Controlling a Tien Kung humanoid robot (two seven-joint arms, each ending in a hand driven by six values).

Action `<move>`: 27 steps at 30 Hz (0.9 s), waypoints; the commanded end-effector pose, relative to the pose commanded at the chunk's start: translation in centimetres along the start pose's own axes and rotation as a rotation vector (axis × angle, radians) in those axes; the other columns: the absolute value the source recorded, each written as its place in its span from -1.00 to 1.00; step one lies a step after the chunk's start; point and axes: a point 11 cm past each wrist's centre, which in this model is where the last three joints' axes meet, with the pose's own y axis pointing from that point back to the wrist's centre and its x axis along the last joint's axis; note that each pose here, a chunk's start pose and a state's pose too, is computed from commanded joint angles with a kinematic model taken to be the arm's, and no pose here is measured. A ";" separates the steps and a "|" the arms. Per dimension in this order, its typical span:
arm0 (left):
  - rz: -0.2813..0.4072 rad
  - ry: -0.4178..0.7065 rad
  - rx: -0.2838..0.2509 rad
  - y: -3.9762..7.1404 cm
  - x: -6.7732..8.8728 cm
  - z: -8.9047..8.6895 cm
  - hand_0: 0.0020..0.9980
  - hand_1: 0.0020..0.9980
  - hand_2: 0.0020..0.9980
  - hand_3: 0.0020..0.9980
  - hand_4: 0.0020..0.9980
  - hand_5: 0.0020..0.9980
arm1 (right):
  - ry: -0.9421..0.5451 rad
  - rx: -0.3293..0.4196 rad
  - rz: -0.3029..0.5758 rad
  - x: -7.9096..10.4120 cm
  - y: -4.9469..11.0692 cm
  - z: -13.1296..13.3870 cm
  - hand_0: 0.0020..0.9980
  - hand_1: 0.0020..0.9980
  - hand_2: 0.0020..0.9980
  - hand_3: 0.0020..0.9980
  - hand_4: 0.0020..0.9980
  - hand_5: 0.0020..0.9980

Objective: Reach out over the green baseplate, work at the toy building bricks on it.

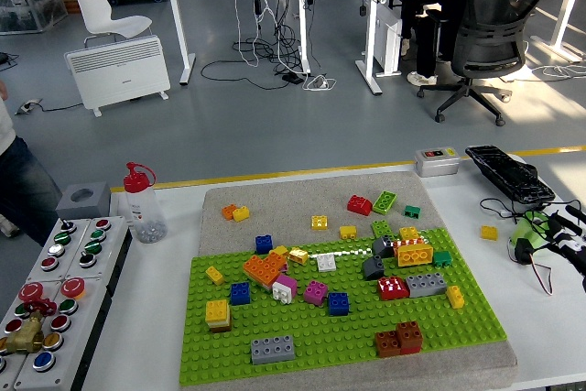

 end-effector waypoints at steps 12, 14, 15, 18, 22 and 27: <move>-0.001 0.001 0.006 0.0 0.0 -0.3 0.38 0.40 0.37 0.25 -0.27 1.00 | 0.346 0.094 -0.137 -3.9 -1.1 -2.2 0.38 0.48 0.63 0.66 0.52 -0.64; -0.001 0.002 0.007 0.0 0.0 -0.4 0.38 0.40 0.37 0.25 -0.27 1.00 | 0.376 0.103 -0.152 -4.4 -1.1 -2.3 0.38 0.48 0.63 0.66 0.52 -0.64; -0.001 0.002 0.008 -0.1 0.0 -0.4 0.38 0.40 0.37 0.25 -0.27 1.00 | 0.388 0.103 -0.168 -4.9 -1.2 -2.2 0.38 0.48 0.63 0.66 0.52 -0.64; -0.001 0.001 0.010 -0.1 -0.1 -0.5 0.38 0.40 0.37 0.25 -0.27 1.00 | 0.412 0.104 -0.192 -5.7 -1.2 -2.0 0.33 0.46 0.57 0.63 0.51 -0.60; -0.002 -0.001 0.014 -0.1 -0.1 -0.7 0.38 0.40 0.37 0.25 -0.27 1.00 | 0.464 0.113 -0.230 -7.3 -1.3 -2.0 0.31 0.45 0.56 0.62 0.50 -0.59; -0.002 -0.003 0.017 -0.1 -0.2 -0.9 0.38 0.40 0.37 0.25 -0.27 1.00 | 0.569 0.143 -0.297 -9.7 -1.6 -2.3 0.31 0.45 0.56 0.62 0.50 -0.59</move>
